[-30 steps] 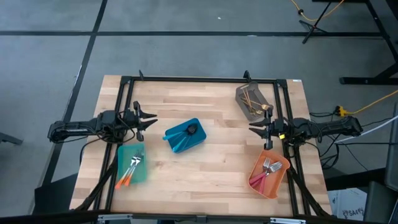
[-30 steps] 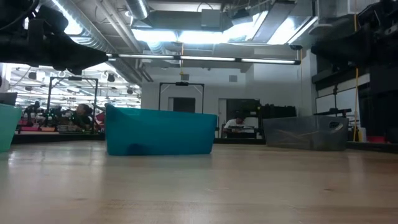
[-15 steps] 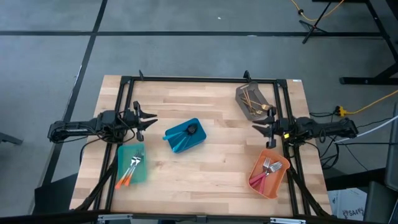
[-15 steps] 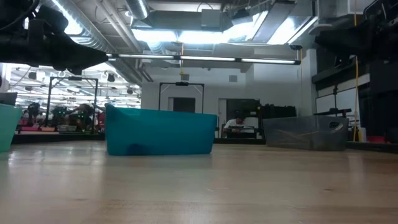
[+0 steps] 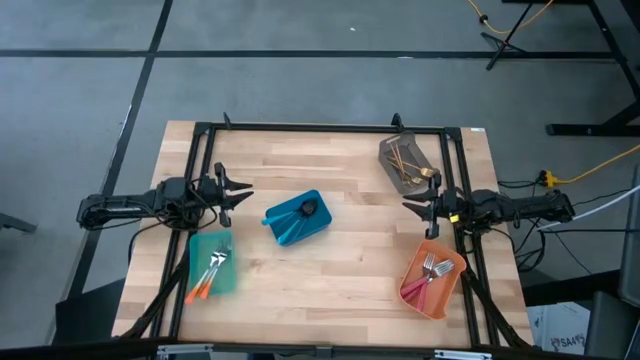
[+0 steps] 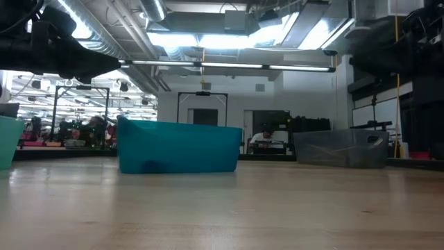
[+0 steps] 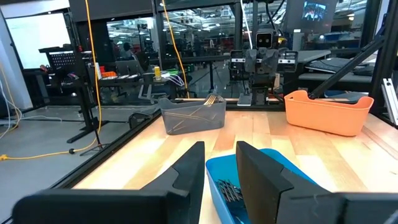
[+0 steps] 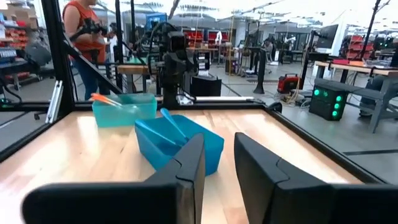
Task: Sort silverware by color (type)
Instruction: Return to Home Position
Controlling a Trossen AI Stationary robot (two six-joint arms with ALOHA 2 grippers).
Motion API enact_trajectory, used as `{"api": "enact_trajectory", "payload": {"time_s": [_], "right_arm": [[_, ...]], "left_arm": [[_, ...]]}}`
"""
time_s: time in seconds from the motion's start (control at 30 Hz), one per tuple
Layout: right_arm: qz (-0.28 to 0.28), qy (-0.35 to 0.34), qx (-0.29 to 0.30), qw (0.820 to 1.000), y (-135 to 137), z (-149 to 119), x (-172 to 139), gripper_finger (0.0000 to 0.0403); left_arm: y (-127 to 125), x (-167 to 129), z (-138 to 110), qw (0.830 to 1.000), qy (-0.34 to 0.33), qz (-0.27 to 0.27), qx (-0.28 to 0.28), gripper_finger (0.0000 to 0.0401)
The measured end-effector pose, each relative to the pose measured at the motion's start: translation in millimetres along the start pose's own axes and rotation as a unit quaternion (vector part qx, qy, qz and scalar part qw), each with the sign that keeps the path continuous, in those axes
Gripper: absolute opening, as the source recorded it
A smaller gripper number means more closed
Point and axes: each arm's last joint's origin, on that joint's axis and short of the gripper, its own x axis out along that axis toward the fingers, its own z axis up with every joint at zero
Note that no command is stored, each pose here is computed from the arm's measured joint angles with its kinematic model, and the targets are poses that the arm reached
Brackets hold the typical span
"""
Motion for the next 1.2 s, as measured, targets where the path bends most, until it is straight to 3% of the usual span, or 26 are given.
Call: {"api": "enact_trajectory", "payload": {"time_s": [0.37,0.8,1.07,1.2], "right_arm": [[-0.001,0.000,-0.021,1.000,-0.1,0.0,0.0,0.0076],[-0.014,0.003,-0.111,0.994,-0.8,0.0,0.0,0.0076],[-0.050,0.009,-0.119,0.992,-8.8,-0.5,1.2,0.0076],[-0.040,0.013,-0.122,0.992,-13.4,-1.8,2.0,0.0076]], "left_arm": [[0.0,0.0,0.0,1.000,0.000,0.000,0.000,0.0085],[0.0,0.0,0.0,1.000,0.000,0.000,0.000,0.0085],[0.0,0.0,0.0,1.000,0.000,0.000,0.000,0.0085],[0.0,0.0,0.0,1.000,0.000,0.000,0.000,0.0085]]}}
